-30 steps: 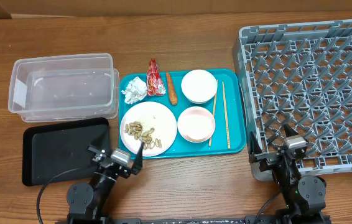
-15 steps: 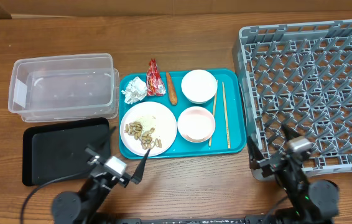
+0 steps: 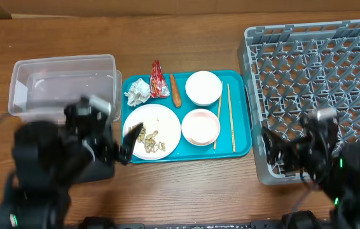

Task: Sort waste into correct bins and load items into the dishwasher
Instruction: 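Reach the left gripper to the white cup and grasp it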

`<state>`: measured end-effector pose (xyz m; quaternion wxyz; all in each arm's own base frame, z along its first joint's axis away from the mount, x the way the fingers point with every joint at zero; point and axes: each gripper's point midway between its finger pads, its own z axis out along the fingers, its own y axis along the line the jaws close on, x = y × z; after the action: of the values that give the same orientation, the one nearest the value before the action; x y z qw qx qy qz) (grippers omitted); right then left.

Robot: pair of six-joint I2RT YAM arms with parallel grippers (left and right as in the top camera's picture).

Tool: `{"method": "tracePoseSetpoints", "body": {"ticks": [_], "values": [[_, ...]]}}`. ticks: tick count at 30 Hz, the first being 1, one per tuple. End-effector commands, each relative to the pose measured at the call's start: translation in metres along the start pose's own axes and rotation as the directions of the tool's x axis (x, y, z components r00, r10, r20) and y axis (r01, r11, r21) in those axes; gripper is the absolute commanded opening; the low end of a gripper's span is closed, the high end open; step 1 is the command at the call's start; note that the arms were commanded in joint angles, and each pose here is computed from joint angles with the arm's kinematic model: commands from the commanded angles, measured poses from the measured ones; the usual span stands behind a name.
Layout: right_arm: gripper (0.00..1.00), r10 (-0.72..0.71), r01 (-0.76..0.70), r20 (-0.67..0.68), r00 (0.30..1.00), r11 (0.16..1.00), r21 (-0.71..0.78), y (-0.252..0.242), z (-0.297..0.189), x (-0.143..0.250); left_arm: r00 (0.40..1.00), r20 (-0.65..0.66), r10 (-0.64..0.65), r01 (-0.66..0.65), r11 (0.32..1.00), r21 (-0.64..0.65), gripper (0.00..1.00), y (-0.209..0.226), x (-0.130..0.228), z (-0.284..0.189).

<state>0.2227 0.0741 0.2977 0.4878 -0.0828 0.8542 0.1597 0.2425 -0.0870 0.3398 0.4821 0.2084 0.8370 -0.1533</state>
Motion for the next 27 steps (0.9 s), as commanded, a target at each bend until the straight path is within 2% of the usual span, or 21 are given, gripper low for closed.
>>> {"method": "tracePoseSetpoints", "body": {"ticks": [1,5,8,10,14,19,22,24,27], "values": [[1.0,0.015,-0.018,-0.052,0.999,0.998,-0.054,0.011,0.006,-0.026,0.995,-0.089,-0.041,0.04,0.999,-0.024,1.0,0.015,-0.023,0.01],[1.0,0.028,-0.063,-0.142,0.989,0.966,-0.252,0.042,0.021,-0.027,0.972,-0.217,-0.088,0.069,0.993,-0.096,1.0,0.035,-0.016,0.022],[1.0,0.022,-0.101,-0.185,0.982,0.898,-0.428,0.07,0.029,-0.027,0.951,-0.289,-0.111,0.074,0.988,-0.136,1.0,0.045,-0.005,0.029],[1.0,0.066,-0.173,-0.242,0.968,0.876,-0.451,0.073,0.038,-0.025,0.939,-0.319,-0.127,0.089,0.988,-0.13,1.0,0.045,0.001,0.032],[1.0,0.155,-0.286,-0.397,0.905,0.911,-0.297,0.064,0.072,0.002,0.934,-0.332,-0.132,0.093,0.987,-0.13,1.0,0.044,0.005,0.031],[1.0,0.129,-0.169,-0.539,0.832,0.985,-0.025,0.067,0.111,0.059,0.95,-0.283,-0.129,0.092,0.986,-0.14,1.0,0.043,-0.006,0.025],[1.0,0.108,-0.075,-0.553,0.826,0.994,0.083,0.071,0.129,0.078,0.951,-0.28,-0.13,0.094,0.986,-0.138,1.0,0.043,-0.006,0.024],[1.0,0.147,-0.069,-0.542,0.827,0.985,0.161,0.067,0.137,0.083,0.941,-0.287,-0.179,0.152,0.982,-0.114,1.0,0.035,-0.004,0.024],[1.0,0.184,-0.099,-0.529,0.828,0.978,0.185,0.067,0.144,0.083,0.937,-0.272,-0.22,0.222,0.975,-0.021,1.0,0.017,-0.009,0.027]]}}
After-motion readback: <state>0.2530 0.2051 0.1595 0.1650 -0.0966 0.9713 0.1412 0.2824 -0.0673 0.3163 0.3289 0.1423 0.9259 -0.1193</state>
